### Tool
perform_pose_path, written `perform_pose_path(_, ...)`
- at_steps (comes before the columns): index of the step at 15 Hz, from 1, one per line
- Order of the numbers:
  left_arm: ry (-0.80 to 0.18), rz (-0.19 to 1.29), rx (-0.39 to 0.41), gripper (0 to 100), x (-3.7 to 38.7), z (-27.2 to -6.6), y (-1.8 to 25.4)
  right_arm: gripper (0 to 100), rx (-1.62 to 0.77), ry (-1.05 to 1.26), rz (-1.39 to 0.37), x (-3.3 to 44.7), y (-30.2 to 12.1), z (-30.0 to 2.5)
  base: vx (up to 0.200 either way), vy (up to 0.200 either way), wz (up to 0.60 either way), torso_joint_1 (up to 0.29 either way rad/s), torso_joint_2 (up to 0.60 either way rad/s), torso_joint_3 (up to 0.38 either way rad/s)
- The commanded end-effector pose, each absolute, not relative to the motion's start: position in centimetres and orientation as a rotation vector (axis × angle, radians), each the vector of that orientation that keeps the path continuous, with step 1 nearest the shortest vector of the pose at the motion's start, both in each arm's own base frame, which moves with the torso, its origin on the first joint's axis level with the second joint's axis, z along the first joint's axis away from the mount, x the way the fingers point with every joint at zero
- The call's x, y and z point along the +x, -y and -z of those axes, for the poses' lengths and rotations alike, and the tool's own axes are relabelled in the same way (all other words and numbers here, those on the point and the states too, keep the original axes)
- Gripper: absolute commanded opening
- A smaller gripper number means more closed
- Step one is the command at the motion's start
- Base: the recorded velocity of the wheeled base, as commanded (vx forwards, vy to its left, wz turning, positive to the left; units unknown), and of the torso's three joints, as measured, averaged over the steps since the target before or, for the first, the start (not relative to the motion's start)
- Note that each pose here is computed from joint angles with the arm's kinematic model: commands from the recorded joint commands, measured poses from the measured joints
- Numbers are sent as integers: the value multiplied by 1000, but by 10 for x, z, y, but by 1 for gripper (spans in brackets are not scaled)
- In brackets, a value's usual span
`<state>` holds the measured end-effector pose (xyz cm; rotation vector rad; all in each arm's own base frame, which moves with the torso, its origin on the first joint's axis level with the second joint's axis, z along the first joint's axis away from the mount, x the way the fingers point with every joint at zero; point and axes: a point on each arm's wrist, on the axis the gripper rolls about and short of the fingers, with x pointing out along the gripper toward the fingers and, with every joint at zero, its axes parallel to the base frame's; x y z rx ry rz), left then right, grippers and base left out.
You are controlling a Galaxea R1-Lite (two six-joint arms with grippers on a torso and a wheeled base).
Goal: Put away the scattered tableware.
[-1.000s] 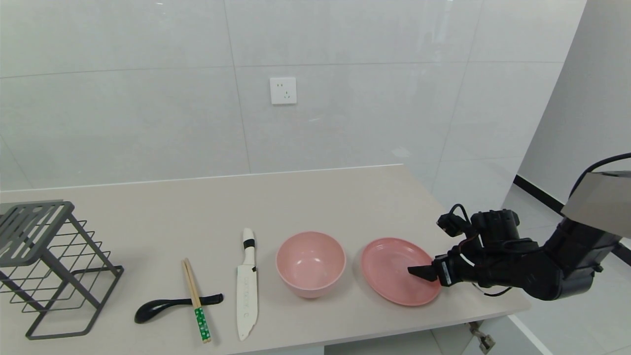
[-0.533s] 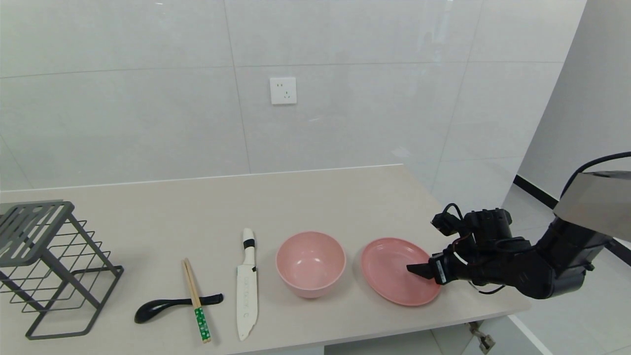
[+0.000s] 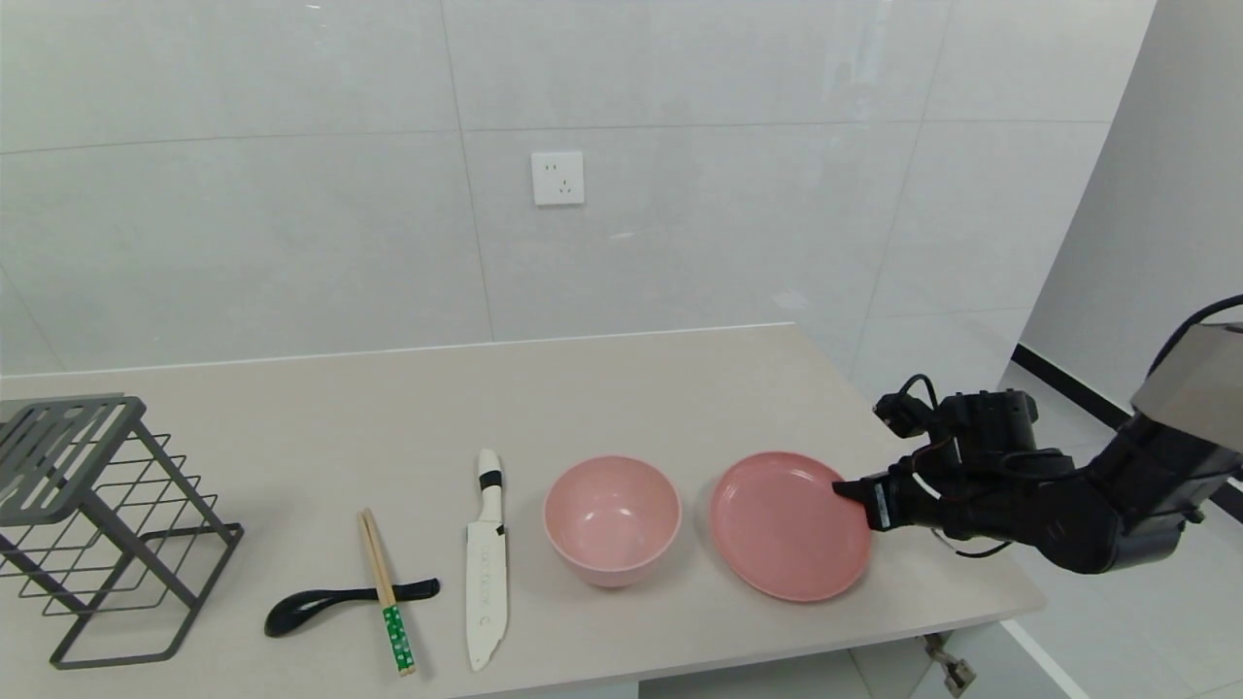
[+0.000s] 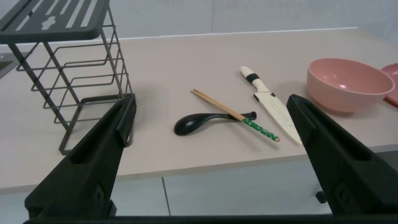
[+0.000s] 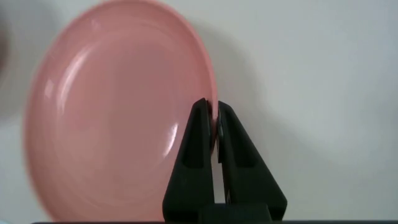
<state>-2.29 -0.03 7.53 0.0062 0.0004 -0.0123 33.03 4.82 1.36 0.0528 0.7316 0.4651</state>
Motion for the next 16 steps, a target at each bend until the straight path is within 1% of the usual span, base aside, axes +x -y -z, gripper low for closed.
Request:
perform_pose_path(1,-2,12,5,100,-23,-75,0,0,131,-510,-454,320,-33,-91,0,0,0,0,0,0)
perform_pose_path(3,0,17,-2,100,-23,-76,0,0,173,-441,-446,298,-30,-122,0,0,0,0,0,0)
perform_pose_path(5,2,37,0,100,-23,-76,1,0,172,-412,-454,271,-30,-135,0,0,0,0,0,0)
perform_pose_path(6,11,78,43,100,-23,-76,2,0,168,-391,-462,249,-30,-143,0,0,0,0,0,0)
perform_pose_path(7,154,77,103,100,-26,-96,2,0,162,-370,-474,232,-31,-148,0,0,0,0,0,0)
perform_pose_path(8,333,85,111,100,-34,-133,2,0,160,-338,-491,215,-32,-155,0,0,0,0,0,0)
perform_pose_path(9,380,159,126,100,-34,-165,4,0,168,-317,-499,200,-32,-161,0,0,0,0,0,0)
perform_pose_path(10,392,220,134,100,-34,-175,5,0,175,-317,-503,192,-32,-164,0,0,0,0,0,0)
perform_pose_path(11,283,351,114,100,-20,-176,6,0,176,-306,-514,174,-33,-171,0,0,0,0,0,0)
perform_pose_path(13,15,491,6,100,22,-172,11,0,168,-276,-514,154,-30,-181,0,0,0,0,0,0)
perform_pose_path(14,-40,523,-19,100,31,-172,14,0,166,-262,-510,151,-30,-184,0,0,0,0,0,0)
perform_pose_path(15,-184,558,-50,100,64,-174,23,0,155,-229,-480,148,-29,-191,0,0,0,0,0,0)
perform_pose_path(16,-270,555,-51,100,89,-170,29,0,148,-206,-467,147,-28,-196,0,0,0,0,0,0)
